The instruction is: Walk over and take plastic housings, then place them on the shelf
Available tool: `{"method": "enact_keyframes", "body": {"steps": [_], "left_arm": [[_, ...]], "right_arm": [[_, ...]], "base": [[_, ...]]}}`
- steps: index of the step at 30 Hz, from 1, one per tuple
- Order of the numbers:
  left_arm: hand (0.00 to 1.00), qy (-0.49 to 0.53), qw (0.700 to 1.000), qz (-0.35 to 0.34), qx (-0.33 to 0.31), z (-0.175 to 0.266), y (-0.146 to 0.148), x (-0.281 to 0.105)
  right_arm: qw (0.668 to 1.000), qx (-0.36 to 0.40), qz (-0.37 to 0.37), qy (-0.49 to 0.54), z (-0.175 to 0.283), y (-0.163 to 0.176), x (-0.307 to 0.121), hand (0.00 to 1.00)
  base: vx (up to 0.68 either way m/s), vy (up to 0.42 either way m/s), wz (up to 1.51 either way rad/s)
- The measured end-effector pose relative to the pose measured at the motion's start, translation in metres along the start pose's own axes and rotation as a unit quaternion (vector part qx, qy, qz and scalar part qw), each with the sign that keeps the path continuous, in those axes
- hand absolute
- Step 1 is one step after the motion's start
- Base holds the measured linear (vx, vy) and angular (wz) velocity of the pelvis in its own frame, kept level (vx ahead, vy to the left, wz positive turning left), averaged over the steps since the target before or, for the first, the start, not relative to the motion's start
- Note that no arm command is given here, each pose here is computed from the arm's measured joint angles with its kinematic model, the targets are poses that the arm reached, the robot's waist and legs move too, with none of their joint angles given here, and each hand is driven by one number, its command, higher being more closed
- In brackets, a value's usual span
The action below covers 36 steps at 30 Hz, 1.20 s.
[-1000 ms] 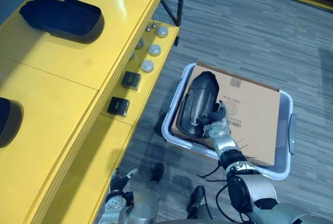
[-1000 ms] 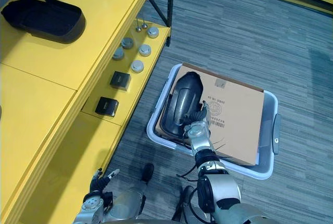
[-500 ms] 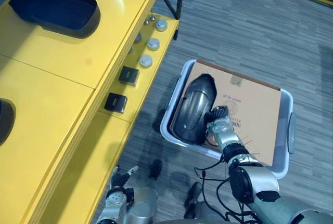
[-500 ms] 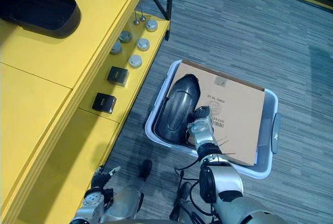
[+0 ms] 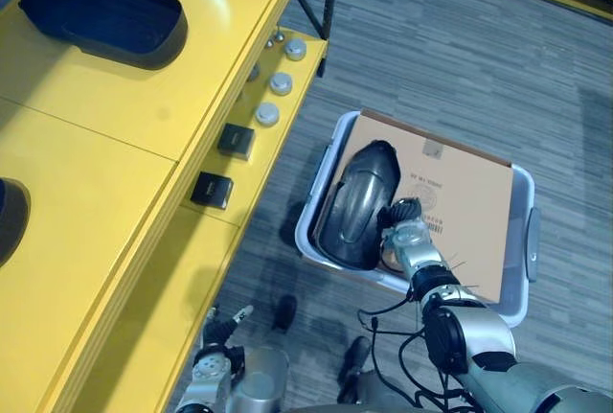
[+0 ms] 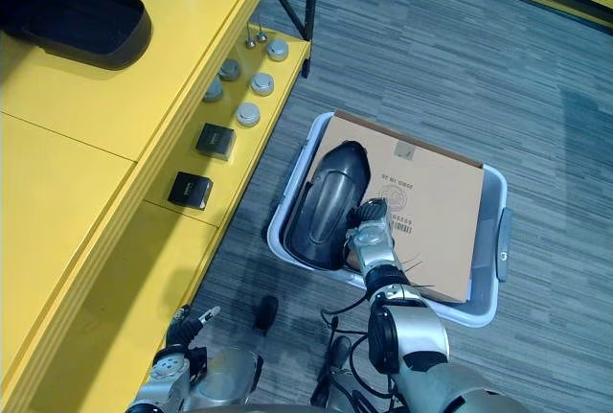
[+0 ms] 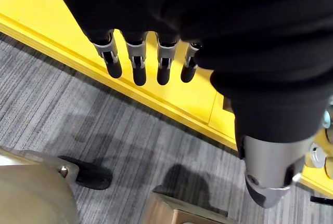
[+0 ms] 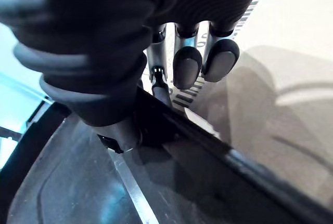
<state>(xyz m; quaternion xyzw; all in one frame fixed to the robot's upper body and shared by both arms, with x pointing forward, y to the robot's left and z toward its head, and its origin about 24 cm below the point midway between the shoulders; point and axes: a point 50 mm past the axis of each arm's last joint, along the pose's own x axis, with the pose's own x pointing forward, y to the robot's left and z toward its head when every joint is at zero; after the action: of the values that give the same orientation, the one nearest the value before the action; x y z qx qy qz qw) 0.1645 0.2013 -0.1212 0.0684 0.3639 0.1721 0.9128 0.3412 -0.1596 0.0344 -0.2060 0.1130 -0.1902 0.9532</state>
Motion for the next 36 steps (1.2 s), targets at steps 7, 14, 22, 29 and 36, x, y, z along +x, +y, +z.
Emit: {"method": "enact_keyframes", "body": {"steps": [7,14,22,29,36], "left_arm": [[0.0,-0.153,0.987,-0.039,-0.04,0.064,-0.024,-0.017],[0.0,-0.364,0.924,-0.047,-0.109,0.153,-0.022,-0.065],[0.0,-0.529,0.841,-0.014,-0.111,0.203,-0.013,-0.123],[0.0,-0.565,0.82,-0.05,-0.078,0.216,-0.036,-0.137],[0.0,-0.588,0.804,-0.073,-0.049,0.23,-0.055,-0.148]], "right_arm": [[0.993,0.018,-0.093,-0.072,0.012,-0.035,-0.015,1.0],[0.977,0.036,-0.147,-0.149,0.033,-0.058,-0.032,1.0],[0.952,0.056,-0.15,-0.26,0.076,-0.057,-0.055,1.0],[0.938,0.087,-0.103,-0.32,0.103,-0.038,-0.078,1.0],[0.928,0.11,-0.055,-0.351,0.118,-0.021,-0.093,1.0]], "base": [[0.02,0.003,0.02],[-0.02,-0.002,0.05],[-0.02,0.006,-0.02],[-0.01,0.011,-0.03],[-0.01,0.011,-0.1]]}}
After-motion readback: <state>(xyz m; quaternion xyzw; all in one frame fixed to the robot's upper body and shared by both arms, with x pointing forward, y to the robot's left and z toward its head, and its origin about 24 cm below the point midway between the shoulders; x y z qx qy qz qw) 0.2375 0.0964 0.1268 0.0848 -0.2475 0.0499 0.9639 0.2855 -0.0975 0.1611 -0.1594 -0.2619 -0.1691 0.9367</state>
